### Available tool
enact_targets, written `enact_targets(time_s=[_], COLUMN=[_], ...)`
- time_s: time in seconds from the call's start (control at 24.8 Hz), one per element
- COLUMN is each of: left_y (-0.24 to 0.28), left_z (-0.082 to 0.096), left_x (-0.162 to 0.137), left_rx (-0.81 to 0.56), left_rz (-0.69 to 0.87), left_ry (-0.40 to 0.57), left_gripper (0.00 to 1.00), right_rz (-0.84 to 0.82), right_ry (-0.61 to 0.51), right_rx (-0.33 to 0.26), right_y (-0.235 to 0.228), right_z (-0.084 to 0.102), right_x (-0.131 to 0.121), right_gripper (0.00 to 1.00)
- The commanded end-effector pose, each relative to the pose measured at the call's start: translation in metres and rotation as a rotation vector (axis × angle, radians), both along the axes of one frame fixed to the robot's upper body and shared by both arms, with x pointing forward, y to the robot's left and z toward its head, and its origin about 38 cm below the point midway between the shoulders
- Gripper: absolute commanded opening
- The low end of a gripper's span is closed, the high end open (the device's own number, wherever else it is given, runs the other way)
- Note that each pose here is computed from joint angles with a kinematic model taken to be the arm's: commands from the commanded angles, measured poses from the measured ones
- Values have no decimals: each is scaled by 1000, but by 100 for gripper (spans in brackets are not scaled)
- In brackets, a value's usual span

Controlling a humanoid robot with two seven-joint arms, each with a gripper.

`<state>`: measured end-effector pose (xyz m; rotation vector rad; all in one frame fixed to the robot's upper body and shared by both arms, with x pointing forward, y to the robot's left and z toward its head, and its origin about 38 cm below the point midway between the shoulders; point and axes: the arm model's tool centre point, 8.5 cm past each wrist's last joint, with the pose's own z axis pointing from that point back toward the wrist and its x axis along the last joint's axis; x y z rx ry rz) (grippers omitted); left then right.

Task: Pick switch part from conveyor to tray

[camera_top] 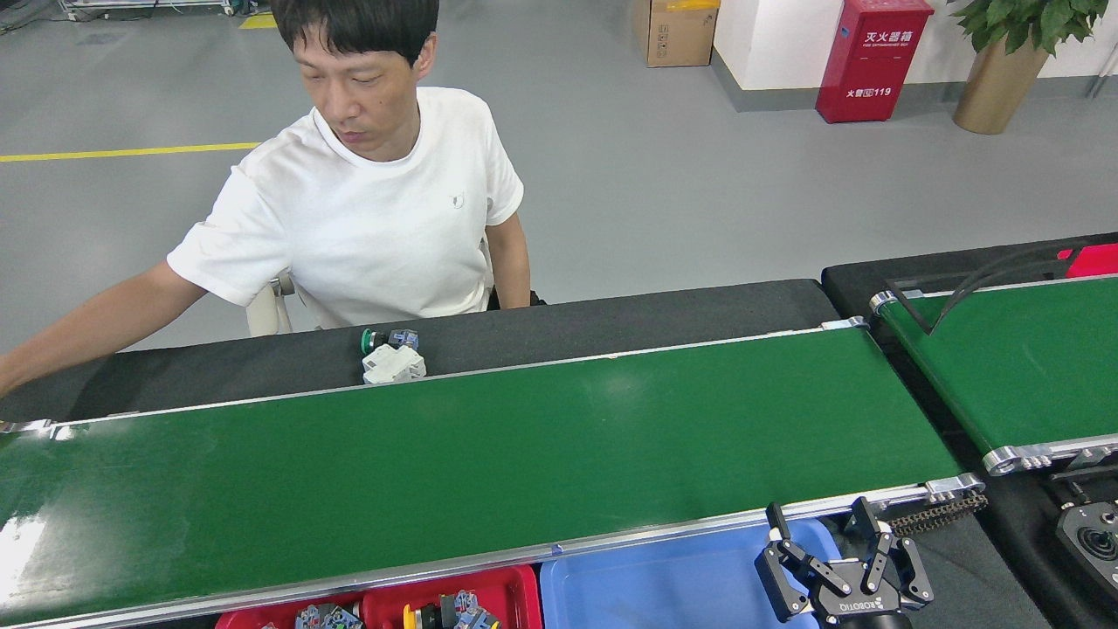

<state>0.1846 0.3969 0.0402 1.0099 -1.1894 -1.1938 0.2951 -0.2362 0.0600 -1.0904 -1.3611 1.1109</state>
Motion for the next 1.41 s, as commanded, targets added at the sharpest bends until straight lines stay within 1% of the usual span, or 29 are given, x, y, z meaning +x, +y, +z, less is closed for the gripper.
enact_targets(time_s=[0.0, 0.2, 0.24, 0.4, 0.52, 0.64, 0.76, 0.89, 0.97, 1.13, 1.37], left_y=[14, 26, 27, 23, 8, -3, -10, -20, -42, -71, -78], left_z=[4, 0, 1, 5, 6, 3, 4, 6, -1, -6, -4], left_x=[2, 2, 6, 40, 59, 63, 66, 78, 85, 101, 103], left_rx=[16, 12, 11, 1, 8, -4, -6, 12, 4, 8, 12], left_rz=[49, 93, 94, 71, 3, -26, -30, -27, -57, -46, -18], left_ry=[-6, 13, 4, -41, -45, -42, -49, -41, -17, 5, -1], left_gripper=[100, 100, 100, 100, 100, 100, 100, 100, 100, 100, 100], right_rz=[1, 1, 3, -11, -25, -23, -24, -29, -45, -65, -64], right_ry=[-22, -22, -22, -18, -6, -13, -15, -10, -6, -6, -6], right_rx=[1, -1, -1, -2, -4, 8, 15, 14, 8, 6, 9], right_y=[-1, -1, -1, -6, -10, -8, -6, -8, -14, -21, -19], right_z=[5, 6, 6, 4, 1, 3, 3, 2, 1, 1, 1], right_x=[1, 1, 1, 0, -5, -4, -3, -5, -7, -8, -8], right_gripper=[99, 99, 99, 99, 99, 99, 100, 100, 100, 100, 100])
